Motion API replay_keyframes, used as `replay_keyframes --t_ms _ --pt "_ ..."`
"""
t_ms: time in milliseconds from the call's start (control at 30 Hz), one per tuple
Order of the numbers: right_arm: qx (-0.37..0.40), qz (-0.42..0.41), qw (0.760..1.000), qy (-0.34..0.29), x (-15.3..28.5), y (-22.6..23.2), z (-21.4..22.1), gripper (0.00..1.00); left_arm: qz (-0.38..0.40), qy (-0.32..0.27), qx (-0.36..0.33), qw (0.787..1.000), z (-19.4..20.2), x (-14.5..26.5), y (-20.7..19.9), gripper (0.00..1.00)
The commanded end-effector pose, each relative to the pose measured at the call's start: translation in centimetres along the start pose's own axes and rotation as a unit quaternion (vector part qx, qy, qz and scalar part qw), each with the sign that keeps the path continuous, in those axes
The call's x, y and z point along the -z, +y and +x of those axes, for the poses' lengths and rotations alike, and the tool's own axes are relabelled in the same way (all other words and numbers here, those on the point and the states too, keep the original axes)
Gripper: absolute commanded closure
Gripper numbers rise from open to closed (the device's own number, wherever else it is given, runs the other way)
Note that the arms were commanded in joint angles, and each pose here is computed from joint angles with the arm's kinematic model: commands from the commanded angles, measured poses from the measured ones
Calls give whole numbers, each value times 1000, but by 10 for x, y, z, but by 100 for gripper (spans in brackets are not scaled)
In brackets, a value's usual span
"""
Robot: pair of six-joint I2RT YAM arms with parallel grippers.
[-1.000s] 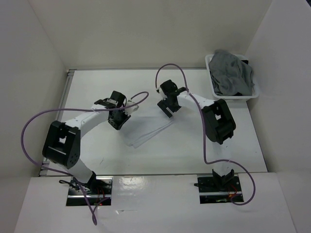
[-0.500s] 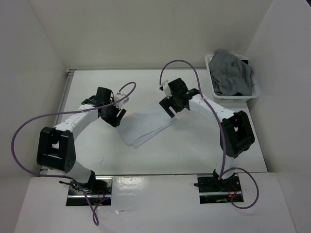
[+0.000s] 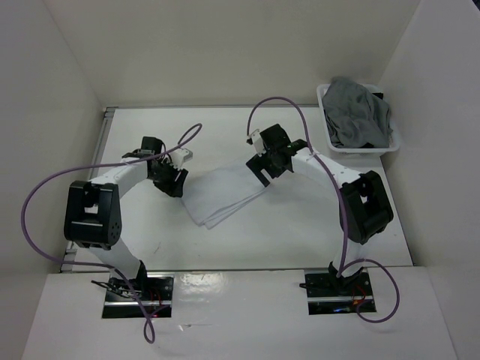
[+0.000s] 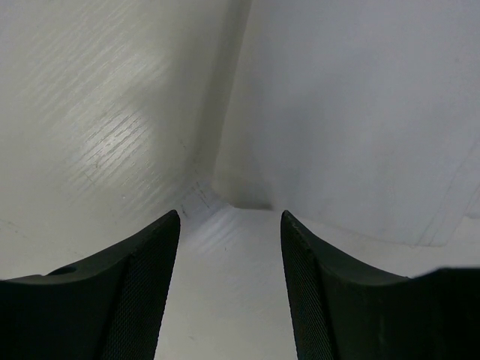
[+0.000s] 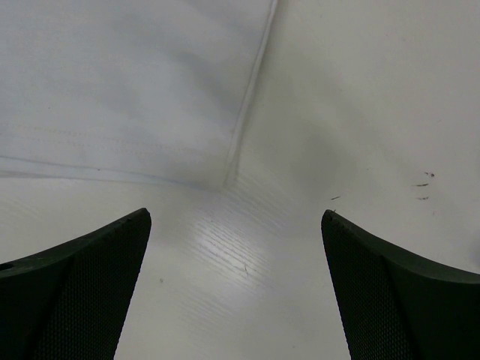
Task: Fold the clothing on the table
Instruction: Fold the skirt
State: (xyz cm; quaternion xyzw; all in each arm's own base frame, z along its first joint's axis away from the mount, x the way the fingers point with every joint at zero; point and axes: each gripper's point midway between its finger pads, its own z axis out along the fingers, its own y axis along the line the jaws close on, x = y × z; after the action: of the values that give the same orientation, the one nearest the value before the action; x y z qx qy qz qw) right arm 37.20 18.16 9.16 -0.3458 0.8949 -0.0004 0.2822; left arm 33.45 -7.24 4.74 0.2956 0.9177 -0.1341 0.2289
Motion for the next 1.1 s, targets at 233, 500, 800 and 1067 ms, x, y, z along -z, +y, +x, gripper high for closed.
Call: replay_keyframes --t_ms 233,500,800,1067 --pt "-16 4 999 -29 2 -6 -10 2 62 -17 -5 998 -1 -26 -4 41" --pt "-16 -2 1000 -25 0 -4 -6 2 81 -21 4 996 -1 -31 -2 50" --pt "-24 0 999 -24 -3 -11 -4 2 110 -21 4 994 3 -31 -10 66" --pt "-60 -71 995 -46 -6 -44 -2 2 121 -10 3 993 8 -33 -13 80"
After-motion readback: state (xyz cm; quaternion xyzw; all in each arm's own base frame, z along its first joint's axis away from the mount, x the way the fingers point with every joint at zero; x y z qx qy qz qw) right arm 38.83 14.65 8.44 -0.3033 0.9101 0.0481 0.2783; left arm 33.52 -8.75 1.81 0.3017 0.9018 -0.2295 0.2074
